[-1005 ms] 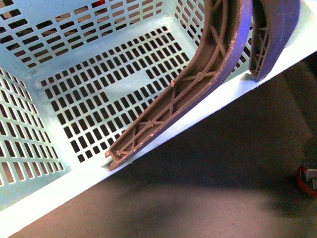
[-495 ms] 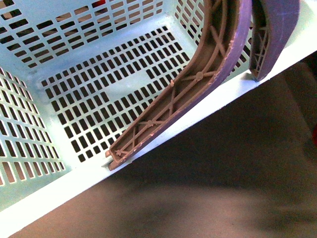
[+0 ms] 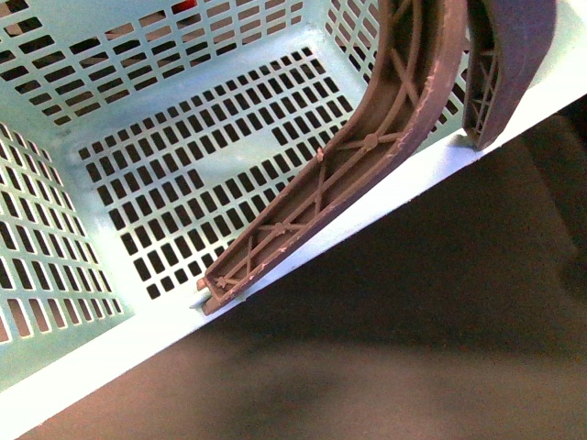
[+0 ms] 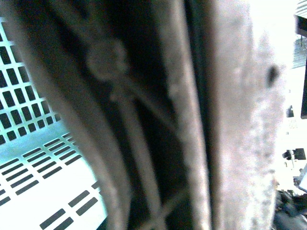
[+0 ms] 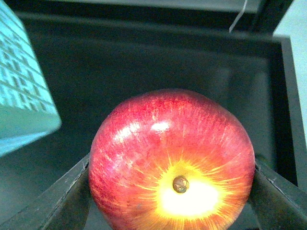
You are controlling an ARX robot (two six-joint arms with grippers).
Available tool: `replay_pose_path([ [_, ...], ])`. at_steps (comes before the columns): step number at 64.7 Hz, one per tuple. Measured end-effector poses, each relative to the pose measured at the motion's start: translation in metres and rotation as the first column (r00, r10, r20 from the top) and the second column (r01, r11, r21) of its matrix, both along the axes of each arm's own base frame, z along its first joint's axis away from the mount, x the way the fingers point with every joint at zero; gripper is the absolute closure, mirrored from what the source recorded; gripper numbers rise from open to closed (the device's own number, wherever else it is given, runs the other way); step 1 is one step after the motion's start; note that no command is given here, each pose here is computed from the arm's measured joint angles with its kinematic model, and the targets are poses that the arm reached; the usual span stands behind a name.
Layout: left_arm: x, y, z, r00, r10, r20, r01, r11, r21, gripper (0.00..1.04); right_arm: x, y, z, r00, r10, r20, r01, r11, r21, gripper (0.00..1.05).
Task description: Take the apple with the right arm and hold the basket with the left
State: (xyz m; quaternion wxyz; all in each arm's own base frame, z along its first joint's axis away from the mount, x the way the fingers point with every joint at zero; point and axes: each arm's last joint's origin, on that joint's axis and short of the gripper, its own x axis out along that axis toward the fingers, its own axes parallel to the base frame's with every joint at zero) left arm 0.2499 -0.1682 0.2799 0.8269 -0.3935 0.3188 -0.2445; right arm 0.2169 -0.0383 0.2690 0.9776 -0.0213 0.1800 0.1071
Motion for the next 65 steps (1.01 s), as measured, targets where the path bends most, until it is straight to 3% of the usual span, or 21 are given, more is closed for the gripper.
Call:
replay_pose_path([
  [15, 0.000, 0.000, 0.000, 1.000, 0.000, 0.000, 0.000, 1.000, 0.000, 0.90, -0.002, 0.047, 0.028, 0.992, 0.089, 0.091, -0.091, 0.996, 0.020, 0.25],
  [39, 0.000, 0.000, 0.000, 1.000, 0.000, 0.000, 0.000, 1.000, 0.000, 0.90, 0.021, 0.143, 0.000, 0.971, 0.238, 0.005, -0.238, 0.971, 0.017, 0.25],
  [59, 0.000, 0.000, 0.000, 1.000, 0.002, 0.001, -0.002, 1.000, 0.001, 0.90, 0.044, 0.171, -0.015, 0.977, 0.207, -0.053, -0.206, 0.978, 0.017, 0.25],
  [65, 0.000, 0.000, 0.000, 1.000, 0.000, 0.000, 0.000, 1.000, 0.000, 0.90, 0.044, 0.175, -0.017, 0.976, 0.208, -0.062, -0.207, 0.978, 0.021, 0.14],
])
